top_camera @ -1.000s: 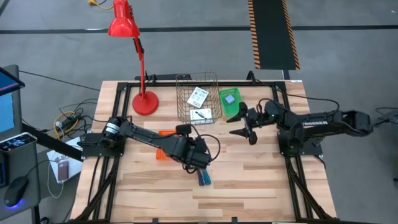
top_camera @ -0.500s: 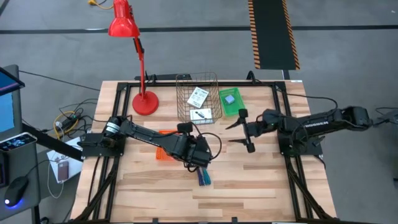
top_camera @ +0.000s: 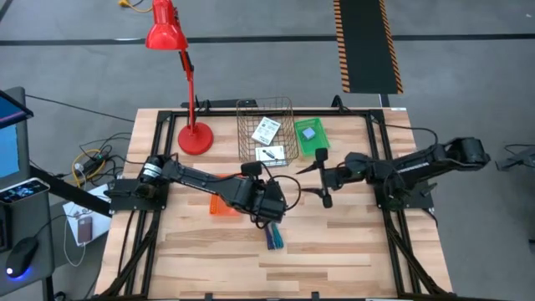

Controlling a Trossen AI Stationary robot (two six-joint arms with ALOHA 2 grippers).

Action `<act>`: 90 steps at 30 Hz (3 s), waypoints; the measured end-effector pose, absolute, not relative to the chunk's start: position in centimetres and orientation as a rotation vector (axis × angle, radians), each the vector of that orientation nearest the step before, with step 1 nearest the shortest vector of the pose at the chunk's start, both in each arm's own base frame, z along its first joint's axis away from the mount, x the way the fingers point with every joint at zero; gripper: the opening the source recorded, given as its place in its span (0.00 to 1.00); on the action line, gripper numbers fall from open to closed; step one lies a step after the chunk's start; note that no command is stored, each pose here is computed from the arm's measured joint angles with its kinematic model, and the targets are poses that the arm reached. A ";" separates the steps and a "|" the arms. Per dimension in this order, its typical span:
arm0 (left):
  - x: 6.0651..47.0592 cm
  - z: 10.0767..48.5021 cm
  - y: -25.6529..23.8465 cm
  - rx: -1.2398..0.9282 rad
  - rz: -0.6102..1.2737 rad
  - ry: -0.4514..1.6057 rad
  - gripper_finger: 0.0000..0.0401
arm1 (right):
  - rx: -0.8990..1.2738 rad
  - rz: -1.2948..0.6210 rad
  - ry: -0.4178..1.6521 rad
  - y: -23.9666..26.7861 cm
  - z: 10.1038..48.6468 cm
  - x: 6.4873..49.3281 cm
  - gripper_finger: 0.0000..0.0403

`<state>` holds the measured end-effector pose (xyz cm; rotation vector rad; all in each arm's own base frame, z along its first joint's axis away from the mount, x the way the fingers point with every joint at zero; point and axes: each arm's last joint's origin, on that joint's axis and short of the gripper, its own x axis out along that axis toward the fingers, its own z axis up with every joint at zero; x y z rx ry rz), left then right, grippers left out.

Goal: Pick and place items into bin
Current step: Put the pink charger adapter into the green bin

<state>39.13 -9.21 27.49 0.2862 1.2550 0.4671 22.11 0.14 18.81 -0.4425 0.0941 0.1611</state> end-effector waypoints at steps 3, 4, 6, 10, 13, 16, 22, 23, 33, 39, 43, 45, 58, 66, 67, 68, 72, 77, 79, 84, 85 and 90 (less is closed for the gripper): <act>39.3 27.5 -9.1 0.281 0.467 1.248 0.01 | -0.446 0.144 0.104 0.1 18.6 23.0 0.61; 39.3 27.5 -9.1 0.281 0.465 1.246 0.01 | -0.446 0.144 0.105 0.1 18.6 23.3 0.61; 39.3 27.5 -9.1 0.282 0.461 1.247 0.01 | -0.452 0.145 0.107 0.1 18.5 23.9 0.61; 39.3 27.5 -9.1 0.282 0.460 1.247 0.01 | -0.461 0.145 0.108 0.0 18.5 25.0 0.61; 39.3 27.5 -9.1 0.281 0.460 1.247 0.01 | -0.462 0.145 0.106 0.0 18.7 25.7 0.61; 39.3 27.5 -9.1 0.280 0.460 1.248 0.01 | -0.467 0.148 0.115 0.0 18.6 26.3 0.61; 39.3 27.5 -9.1 0.280 0.460 1.247 0.01 | -0.470 0.168 0.134 0.4 18.2 27.7 0.61; 39.3 27.5 -9.1 0.280 0.459 1.247 0.01 | -0.472 0.173 0.134 0.5 18.2 27.9 0.61; 39.3 27.5 -9.1 0.279 0.459 1.245 0.01 | -0.521 0.162 0.113 1.6 18.9 29.5 0.61; 39.3 27.5 -9.1 0.279 0.460 1.244 0.01 | -0.520 0.160 0.103 1.6 19.3 29.8 0.61; 39.3 27.5 -9.1 0.278 0.460 1.244 0.01 | -0.521 0.166 0.101 1.8 19.3 29.8 0.61; 39.3 27.5 -9.1 0.278 0.461 1.244 0.01 | -0.521 0.171 0.099 1.9 19.3 29.8 0.61; 39.9 27.6 -8.6 0.272 0.460 1.207 0.01 | -0.521 0.173 0.101 1.9 19.3 29.8 0.61; 39.9 27.6 -8.6 0.272 0.461 1.204 0.01 | -0.520 0.171 0.105 1.9 19.3 29.8 0.51; 39.9 27.6 -8.6 0.272 0.461 1.203 0.01 | -0.520 0.170 0.105 1.9 19.3 29.8 0.48; 39.9 27.6 -8.5 0.274 0.464 1.201 0.01 | -0.520 0.170 0.106 1.9 19.3 29.8 0.45; 40.0 27.6 -8.6 0.279 0.460 1.195 0.01 | -0.521 0.167 0.108 1.9 19.3 29.7 0.34; 40.1 27.6 -8.6 0.281 0.456 1.192 0.01 | -0.496 0.157 0.114 1.5 19.3 29.8 0.34; 40.1 27.6 -8.5 0.281 0.457 1.192 0.01 | -0.486 0.152 0.118 1.2 19.3 29.8 0.34; 40.1 27.6 -8.6 0.274 0.451 1.189 0.07 | -0.480 0.152 0.125 1.2 19.2 29.8 0.34; 40.1 27.6 -8.6 0.275 0.453 1.189 0.09 | -0.479 0.152 0.127 1.2 19.2 29.8 0.34; 40.1 27.6 -8.6 0.275 0.454 1.187 0.17 | -0.470 0.152 0.132 1.2 19.1 29.8 0.34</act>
